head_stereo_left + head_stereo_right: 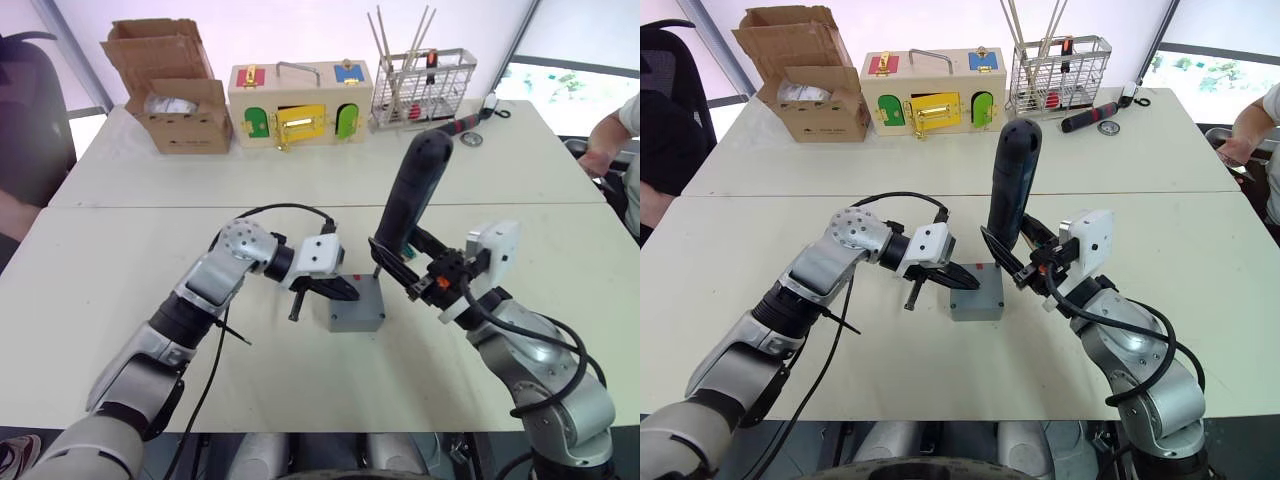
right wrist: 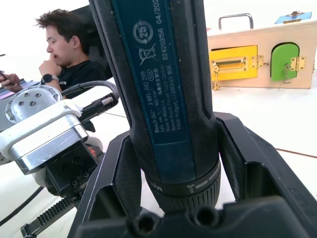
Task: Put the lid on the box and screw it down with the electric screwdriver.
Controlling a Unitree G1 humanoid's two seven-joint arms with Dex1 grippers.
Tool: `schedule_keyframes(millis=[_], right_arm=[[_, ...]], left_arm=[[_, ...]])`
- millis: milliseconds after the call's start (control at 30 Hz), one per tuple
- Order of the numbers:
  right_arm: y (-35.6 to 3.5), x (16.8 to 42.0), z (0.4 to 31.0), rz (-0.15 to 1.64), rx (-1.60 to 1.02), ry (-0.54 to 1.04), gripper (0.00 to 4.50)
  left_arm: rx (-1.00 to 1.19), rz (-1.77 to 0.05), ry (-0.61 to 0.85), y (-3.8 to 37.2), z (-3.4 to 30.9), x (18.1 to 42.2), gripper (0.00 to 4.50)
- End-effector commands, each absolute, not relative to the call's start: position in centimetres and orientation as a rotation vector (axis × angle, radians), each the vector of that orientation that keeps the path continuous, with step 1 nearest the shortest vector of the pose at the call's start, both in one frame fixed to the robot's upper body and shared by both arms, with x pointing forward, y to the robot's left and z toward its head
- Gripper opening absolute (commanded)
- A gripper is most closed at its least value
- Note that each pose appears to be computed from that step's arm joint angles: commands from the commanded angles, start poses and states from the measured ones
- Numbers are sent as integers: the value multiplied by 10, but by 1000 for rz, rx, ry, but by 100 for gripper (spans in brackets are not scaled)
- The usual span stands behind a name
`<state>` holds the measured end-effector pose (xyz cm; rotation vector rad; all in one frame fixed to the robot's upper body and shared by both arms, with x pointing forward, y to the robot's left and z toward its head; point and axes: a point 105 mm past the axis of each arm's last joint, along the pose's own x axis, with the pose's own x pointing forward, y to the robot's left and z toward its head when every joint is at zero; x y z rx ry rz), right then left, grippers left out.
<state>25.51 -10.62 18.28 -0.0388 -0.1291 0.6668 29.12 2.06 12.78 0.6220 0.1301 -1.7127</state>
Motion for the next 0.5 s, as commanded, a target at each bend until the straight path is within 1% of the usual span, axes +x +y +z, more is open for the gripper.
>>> schedule_keyframes(millis=[33, 133, 267, 400, 500], right_arm=[[-88, 244, 164, 779, 30, -20, 190], [-89, 243, 166, 782, 29, -24, 190], [-90, 243, 155, 796, -55, 23, 190], [-97, 255, 140, 736, -120, 84, 190], [-102, 259, 136, 709, -82, 99, 190]], left_arm=[[637, -1725, 176, 22, 116, 288, 0], [635, -1727, 173, 22, 117, 287, 0], [633, -1727, 174, 21, 116, 286, 0], [648, -1725, 179, 21, 113, 286, 0], [671, -1727, 189, 23, 109, 286, 0]])
